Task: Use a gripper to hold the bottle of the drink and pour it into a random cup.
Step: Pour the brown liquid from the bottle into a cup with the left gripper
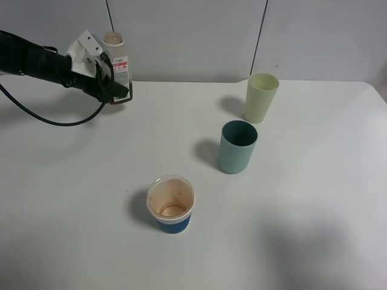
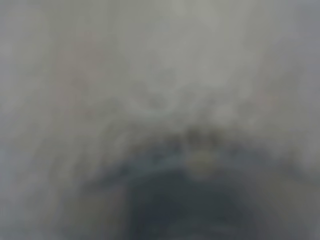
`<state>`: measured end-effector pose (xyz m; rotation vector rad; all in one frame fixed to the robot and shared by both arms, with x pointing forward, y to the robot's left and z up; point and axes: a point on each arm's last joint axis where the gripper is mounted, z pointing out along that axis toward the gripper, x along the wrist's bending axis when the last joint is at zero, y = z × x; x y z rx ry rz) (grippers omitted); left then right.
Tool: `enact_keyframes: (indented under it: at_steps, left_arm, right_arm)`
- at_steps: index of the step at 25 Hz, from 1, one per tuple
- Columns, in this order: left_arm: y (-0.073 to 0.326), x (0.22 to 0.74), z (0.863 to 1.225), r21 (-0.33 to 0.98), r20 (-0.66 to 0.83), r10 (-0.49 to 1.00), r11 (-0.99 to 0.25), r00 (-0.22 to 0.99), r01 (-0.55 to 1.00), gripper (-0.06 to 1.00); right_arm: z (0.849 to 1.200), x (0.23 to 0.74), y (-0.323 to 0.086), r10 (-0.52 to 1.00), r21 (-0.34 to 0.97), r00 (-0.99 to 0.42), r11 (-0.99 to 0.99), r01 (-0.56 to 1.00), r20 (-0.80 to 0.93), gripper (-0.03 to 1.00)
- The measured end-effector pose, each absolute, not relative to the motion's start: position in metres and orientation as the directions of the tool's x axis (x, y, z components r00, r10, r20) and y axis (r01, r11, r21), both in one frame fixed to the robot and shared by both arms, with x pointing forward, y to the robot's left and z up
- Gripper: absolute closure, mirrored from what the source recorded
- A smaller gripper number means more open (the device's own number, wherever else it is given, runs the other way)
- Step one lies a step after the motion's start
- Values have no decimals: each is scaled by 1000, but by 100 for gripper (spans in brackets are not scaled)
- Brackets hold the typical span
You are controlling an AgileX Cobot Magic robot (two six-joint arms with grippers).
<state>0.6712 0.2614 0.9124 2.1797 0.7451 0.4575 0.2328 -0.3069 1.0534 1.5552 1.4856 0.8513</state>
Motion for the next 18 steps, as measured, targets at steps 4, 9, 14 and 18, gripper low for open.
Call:
enact_keyframes:
  at_steps: [4,9,14,18]
  left_arm:
    - [250,668,930,750,55,680,-512,731,420,60]
    - [231,662,956,741,8,755,-445,655,504,60]
    - [195,650,988,759,9,796,-400,606,514,60]
    - [168,637,1008,782,-2,797,-375,604,498,60]
  right_arm:
    - [1053,233,-307,995,892,82,15,452,-59,-2]
    - [1053,233,-307,995,892,82,15,452,-59,-2]
    - [1053,233,-307,995,892,82,15,452,-59,-2]
    - [1053,233,-307,995,892,82,15,452,-59,-2]
